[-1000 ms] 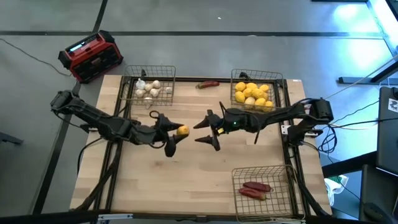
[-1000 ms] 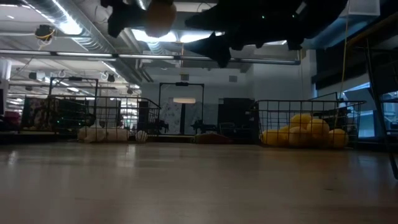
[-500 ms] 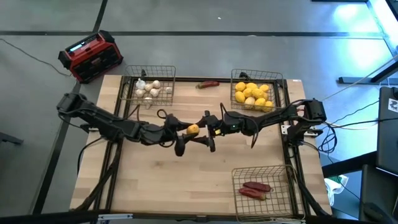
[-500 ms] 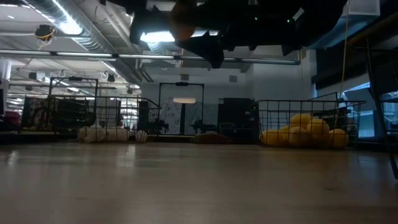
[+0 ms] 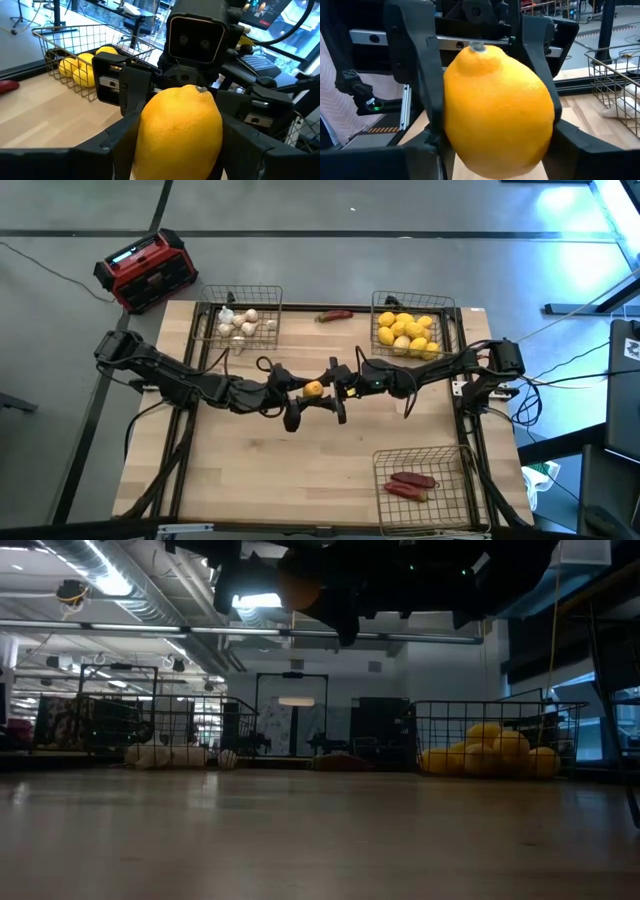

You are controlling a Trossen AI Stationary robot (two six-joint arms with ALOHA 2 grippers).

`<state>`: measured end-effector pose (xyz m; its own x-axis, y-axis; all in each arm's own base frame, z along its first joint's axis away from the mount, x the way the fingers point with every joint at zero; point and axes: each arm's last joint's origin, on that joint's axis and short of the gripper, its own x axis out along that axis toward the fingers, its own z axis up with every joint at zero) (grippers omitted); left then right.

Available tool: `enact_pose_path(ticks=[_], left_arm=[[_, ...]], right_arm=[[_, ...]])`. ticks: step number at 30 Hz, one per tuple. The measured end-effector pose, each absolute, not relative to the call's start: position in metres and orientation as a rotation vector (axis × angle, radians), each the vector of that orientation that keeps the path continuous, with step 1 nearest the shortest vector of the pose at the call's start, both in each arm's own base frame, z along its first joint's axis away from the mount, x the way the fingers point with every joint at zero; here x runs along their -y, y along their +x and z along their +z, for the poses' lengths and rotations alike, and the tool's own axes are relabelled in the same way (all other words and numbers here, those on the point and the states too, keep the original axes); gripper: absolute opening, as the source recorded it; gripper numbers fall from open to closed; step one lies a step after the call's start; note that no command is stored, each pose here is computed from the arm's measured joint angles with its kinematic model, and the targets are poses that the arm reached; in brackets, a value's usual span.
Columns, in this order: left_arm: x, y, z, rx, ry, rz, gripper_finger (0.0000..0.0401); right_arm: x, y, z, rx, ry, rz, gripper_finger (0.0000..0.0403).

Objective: Sort produce into baskets
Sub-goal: Put the yellow lemon into the top right wire basket

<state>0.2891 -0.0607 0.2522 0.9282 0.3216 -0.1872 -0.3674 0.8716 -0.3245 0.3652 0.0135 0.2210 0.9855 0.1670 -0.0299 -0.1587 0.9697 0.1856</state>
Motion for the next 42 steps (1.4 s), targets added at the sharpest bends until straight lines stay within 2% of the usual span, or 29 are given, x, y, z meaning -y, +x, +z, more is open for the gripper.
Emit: enact_pose_path(ticks=[5, 13, 21, 26, 31, 42], left_arm=[[0.06, 0.289, 0.251, -0.138, -0.364, 0.375, 0.0241], [0.059, 0.286, 0.252, -0.16, -0.319, 0.394, 0.0292], [0.054, 0.247, 0.272, -0.279, -0.221, 0.39, 0.0307], [0.05, 0.234, 0.267, -0.385, -0.205, 0.431, 0.0307], [0.054, 0.242, 0.252, -0.439, -0.211, 0.465, 0.0308], [0.06, 0.257, 0.224, -0.527, -0.195, 0.488, 0.0308]], right_arm=[[-0.013, 0.365, 0.221, -0.047, 0.184, 0.164, 0.0204], [-0.013, 0.365, 0.22, -0.063, 0.223, 0.153, 0.022], [-0.009, 0.354, 0.236, -0.11, 0.202, 0.125, 0.0216], [0.005, 0.335, 0.255, -0.171, 0.182, 0.028, 0.0217], [0.019, 0.308, 0.28, -0.213, 0.18, -0.093, 0.0218], [0.068, 0.234, 0.305, -0.383, 0.223, -0.514, 0.0219]])
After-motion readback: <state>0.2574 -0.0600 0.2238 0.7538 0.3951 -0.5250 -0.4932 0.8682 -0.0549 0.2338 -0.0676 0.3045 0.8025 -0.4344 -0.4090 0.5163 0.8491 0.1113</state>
